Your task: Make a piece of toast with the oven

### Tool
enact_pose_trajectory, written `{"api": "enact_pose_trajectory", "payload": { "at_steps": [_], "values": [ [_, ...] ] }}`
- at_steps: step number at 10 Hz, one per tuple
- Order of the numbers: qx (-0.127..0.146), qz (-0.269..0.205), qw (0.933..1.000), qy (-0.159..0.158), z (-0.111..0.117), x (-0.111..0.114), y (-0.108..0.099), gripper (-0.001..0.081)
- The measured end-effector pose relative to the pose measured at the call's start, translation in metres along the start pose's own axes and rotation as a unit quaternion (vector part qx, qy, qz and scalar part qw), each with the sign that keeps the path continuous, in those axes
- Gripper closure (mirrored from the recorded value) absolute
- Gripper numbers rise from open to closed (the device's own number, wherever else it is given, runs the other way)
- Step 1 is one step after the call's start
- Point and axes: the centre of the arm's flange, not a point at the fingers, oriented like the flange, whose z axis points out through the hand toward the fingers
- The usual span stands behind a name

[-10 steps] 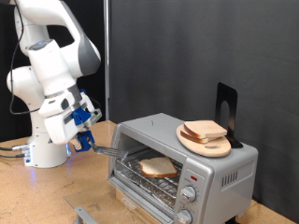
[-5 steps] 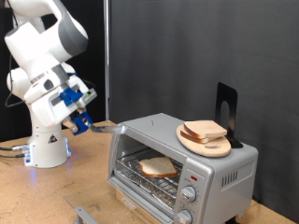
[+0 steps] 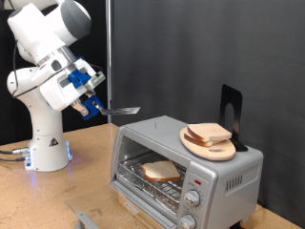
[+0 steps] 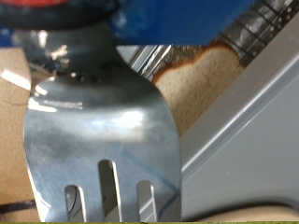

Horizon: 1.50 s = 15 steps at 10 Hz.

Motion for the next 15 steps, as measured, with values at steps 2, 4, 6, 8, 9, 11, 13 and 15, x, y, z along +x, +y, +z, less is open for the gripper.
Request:
{"api": "enact_pose_trajectory", "payload": {
  "at_steps": [2,4,6,8,9,11,13,15],
  "values": [
    [0.043,0.002,0.9988,0.021,0.007,0.003,-0.017,0.0373],
    [0.079,-0.007,0.9968,0.010,0.018,0.003,-0.051,0.0373],
    [0.092,-0.021,0.9955,-0.009,0.026,0.000,-0.083,0.0374],
    [0.093,-0.035,0.9948,-0.023,0.034,-0.006,-0.115,0.0374],
    [0.091,-0.042,0.9946,-0.027,0.039,-0.010,-0.131,0.0374],
    [0.083,-0.057,0.9945,-0.030,0.050,-0.017,-0.160,0.0374],
    [0.076,-0.063,0.9947,-0.030,0.061,-0.023,-0.179,0.0374],
    [0.065,-0.067,0.9950,-0.034,0.073,-0.028,-0.186,0.0374]
  ]
}}
